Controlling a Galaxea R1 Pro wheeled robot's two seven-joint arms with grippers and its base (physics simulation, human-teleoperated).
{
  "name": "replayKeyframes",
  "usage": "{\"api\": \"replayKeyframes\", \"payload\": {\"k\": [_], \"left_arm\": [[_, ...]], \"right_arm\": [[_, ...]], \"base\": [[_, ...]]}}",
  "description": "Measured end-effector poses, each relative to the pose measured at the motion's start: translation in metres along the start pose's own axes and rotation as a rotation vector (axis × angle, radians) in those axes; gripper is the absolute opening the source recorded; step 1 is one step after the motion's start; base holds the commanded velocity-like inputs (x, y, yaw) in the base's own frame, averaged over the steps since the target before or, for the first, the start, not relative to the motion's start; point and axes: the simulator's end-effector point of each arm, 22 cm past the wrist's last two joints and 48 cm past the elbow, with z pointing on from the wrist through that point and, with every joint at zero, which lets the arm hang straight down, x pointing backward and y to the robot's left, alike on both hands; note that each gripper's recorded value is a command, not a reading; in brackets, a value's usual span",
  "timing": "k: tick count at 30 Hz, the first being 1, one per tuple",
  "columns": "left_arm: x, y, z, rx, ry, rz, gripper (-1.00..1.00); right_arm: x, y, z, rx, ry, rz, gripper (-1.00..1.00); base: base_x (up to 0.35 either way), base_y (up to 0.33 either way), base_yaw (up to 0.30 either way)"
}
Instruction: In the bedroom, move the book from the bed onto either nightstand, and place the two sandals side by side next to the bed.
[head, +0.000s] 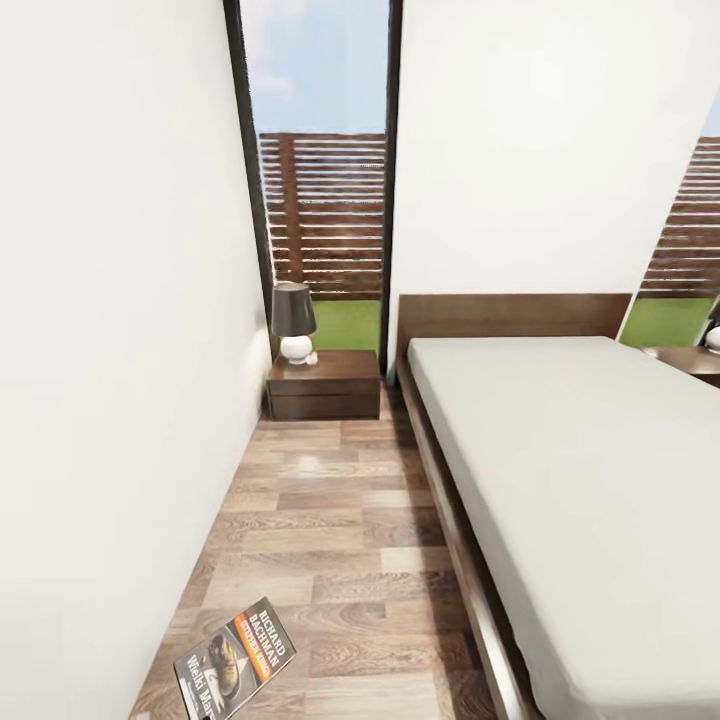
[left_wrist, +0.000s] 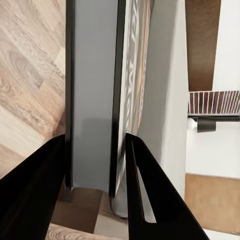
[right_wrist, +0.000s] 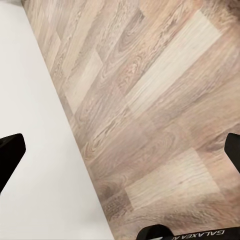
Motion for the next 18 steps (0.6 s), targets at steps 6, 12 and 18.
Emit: {"api": "replayKeyframes", "payload": {"k": [6,12,18], "left_arm": [[0.0000,0.0003,-0.0001,-0.001,-0.001,-0.001,-1.00],[0.0002,0.0006,-0.0004,-0.002,0.000,0.000,-1.00],[0.0002,0.0007,-0.0004,-0.002,0.001,0.000,-1.00]], "right_arm": [[0.0000,0.0000,0.0000,0.000,0.000,0.001,1.00],[-0.0011,0.0001,-0.0004,-0.002,-0.003,0.003,1.00],[-0.0011,-0.0001,-0.0005,-0.001,-0.002,0.004,1.00]], "base": [[0.115,0.079,0.000],[0.118,0.091,0.000],[0.121,0.098,0.000]]}}
